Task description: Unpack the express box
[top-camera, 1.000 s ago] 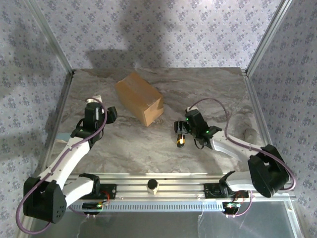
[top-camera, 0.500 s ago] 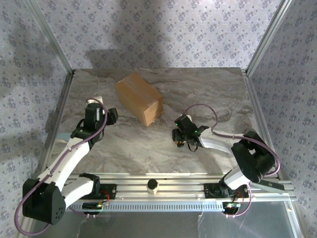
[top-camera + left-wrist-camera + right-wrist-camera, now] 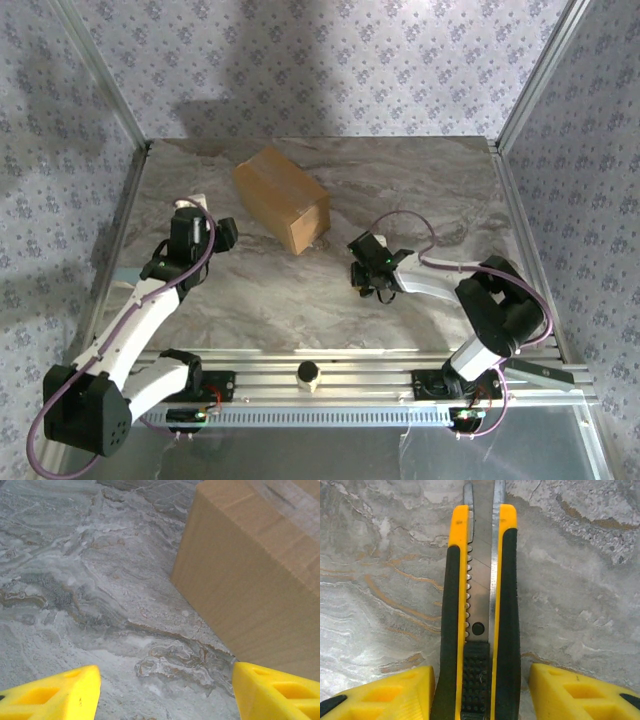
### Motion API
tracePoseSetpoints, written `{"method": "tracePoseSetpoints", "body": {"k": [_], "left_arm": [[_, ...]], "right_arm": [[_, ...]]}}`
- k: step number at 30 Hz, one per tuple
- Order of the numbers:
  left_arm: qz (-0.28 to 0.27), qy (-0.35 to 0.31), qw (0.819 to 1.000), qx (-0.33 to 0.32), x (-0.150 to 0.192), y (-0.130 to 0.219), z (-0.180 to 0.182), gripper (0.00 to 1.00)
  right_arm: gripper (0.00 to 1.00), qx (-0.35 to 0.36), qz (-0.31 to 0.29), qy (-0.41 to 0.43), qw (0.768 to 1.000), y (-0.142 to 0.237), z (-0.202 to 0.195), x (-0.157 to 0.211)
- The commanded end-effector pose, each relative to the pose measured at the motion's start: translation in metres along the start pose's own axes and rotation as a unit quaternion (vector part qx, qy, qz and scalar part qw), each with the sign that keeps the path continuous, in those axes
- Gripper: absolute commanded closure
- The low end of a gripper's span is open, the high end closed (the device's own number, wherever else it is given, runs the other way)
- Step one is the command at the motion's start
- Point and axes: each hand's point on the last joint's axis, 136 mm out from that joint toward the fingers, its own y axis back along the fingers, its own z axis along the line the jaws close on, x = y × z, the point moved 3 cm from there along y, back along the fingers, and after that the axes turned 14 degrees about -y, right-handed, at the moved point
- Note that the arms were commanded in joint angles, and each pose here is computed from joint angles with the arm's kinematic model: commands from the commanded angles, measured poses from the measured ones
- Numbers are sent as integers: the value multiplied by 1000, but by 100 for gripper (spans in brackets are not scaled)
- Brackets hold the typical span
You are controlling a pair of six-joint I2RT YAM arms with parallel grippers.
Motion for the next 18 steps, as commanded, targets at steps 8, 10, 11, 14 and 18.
{"method": "tracePoseSetpoints", "body": {"k": [8, 10, 11, 14, 18], "left_arm": [[-16, 4, 1000, 1, -17, 14, 0, 31], [-17, 4, 1000, 6, -19, 15, -2, 31], [-15, 4, 1000, 8, -19, 15, -2, 31], [-14, 6, 1000, 16, -23, 18, -5, 31], [-12, 8, 1000, 22, -27, 24, -6, 32]], "right_arm": [[57, 44, 18, -3, 999, -7, -6, 10], [60, 49, 15, -2, 999, -7, -7, 11], [62, 51, 13, 0, 999, -7, -6, 11], [68, 61, 8, 3, 998, -5, -8, 10], [72, 65, 6, 6, 998, -1, -7, 7]]}}
